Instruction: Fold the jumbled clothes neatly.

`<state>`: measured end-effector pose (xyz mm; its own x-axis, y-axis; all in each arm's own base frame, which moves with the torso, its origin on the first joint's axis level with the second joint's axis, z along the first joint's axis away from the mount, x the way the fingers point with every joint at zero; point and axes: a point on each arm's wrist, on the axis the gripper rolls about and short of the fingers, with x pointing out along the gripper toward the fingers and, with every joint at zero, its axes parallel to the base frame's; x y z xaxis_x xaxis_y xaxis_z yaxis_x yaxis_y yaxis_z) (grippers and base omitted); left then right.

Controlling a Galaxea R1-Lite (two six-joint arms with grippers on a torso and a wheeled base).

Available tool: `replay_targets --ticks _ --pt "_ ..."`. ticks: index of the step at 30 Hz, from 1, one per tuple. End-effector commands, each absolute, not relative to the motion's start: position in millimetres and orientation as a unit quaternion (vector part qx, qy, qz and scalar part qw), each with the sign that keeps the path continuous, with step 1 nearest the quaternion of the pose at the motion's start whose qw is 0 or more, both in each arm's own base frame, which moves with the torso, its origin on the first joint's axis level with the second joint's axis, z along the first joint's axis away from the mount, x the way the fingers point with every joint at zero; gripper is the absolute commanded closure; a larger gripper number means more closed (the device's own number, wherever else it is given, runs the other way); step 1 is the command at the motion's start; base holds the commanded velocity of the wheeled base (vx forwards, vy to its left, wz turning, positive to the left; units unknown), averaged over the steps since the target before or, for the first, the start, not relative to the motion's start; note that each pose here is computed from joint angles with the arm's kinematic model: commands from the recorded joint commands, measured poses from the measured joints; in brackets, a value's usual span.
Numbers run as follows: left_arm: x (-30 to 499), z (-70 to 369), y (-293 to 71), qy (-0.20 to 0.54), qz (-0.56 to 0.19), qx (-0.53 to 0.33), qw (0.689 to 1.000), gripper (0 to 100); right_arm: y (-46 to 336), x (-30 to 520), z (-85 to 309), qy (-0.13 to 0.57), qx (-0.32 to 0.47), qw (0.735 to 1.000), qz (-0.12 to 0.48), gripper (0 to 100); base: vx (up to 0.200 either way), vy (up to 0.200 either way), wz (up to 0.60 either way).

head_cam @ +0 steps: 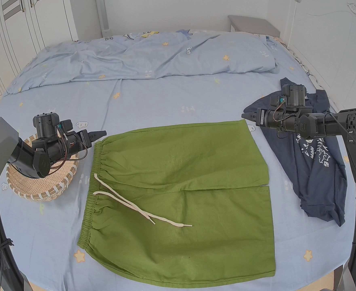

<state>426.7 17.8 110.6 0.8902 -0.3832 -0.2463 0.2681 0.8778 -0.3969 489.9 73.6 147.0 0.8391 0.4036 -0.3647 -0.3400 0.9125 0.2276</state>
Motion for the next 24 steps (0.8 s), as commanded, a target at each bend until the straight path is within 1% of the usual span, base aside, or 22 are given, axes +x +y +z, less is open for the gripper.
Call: replay_targets --ticks 1,5,7,8,9,12,14,15,16,17,18,19,20,22,24 --pt "427.1 108.8 14.0 0.157 -0.167 -0.177 0.957 0 73.8 489.8 145.5 0.209 0.078 0.955 0.196 0 0.0 0.0 0.0" --pt "420.7 114.6 -5.8 0.152 -0.165 -0.17 0.96 0 72.2 482.5 153.6 0.208 0.081 0.955 0.196 0 0.0 0.0 0.0" --pt "412.7 127.6 -11.0 0.14 -0.173 -0.168 0.96 0 71.2 474.9 167.3 0.198 0.082 0.956 0.199 0 0.0 0.0 0.0" --pt "412.7 127.6 -11.0 0.14 -0.173 -0.168 0.96 0 71.2 474.9 167.3 0.198 0.082 0.956 0.199 0 0.0 0.0 0.0" --pt "403.3 139.9 -15.9 0.133 -0.181 -0.169 0.96 0 70.0 466.0 177.7 0.193 0.082 0.957 0.2 0 0.0 0.0 0.0" --pt "390.1 158.6 -22.2 0.117 -0.191 -0.177 0.958 0 67.7 448.2 196.3 0.184 0.081 0.958 0.202 0 0.0 0.0 0.0" --pt "390.1 158.6 -22.2 0.117 -0.191 -0.177 0.958 0 67.7 448.2 196.3 0.184 0.081 0.958 0.202 0 0.0 0.0 0.0" --pt "378.2 172.9 -23.0 0.106 -0.194 -0.182 0.958 0 64.9 427.7 209.1 0.184 0.083 0.958 0.202 0 0.0 0.0 0.0" --pt "369.9 177.6 -22.2 0.109 -0.194 -0.189 0.956 0 62.8 412.6 214.1 0.19 0.085 0.957 0.201 0 0.0 0.0 0.0" --pt "363.1 180.4 -22.6 0.112 -0.196 -0.196 0.954 0 60.5 399.7 217.6 0.197 0.089 0.956 0.199 0 0.0 0.0 0.0" --pt "363.1 180.4 -22.6 0.112 -0.196 -0.196 0.954 0 60.5 399.7 217.6 0.197 0.089 0.956 0.199 0 0.0 0.0 0.0" --pt "351.1 180.1 -22.2 0.127 -0.192 -0.215 0.949 0 56.4 374.0 219.4 0.212 0.104 0.952 0.194 0 0.0 0.0 0.0" --pt "351.1 180.1 -22.2 0.127 -0.192 -0.215 0.949 0 56.4 374.0 219.4 0.212 0.104 0.952 0.194 0 0.0 0.0 0.0" --pt "326.5 168.0 -21.1 0.175 -0.185 -0.25 0.934 0 50.6 330.2 207.5 0.252 0.135 0.939 0.191 0 0.0 0.0 0.0" --pt "306.8 159.6 -18.7 0.203 -0.19 -0.268 0.922 0 45.7 303.4 195.1 0.277 0.144 0.93 0.196 0 0.0 0.0 0.0"
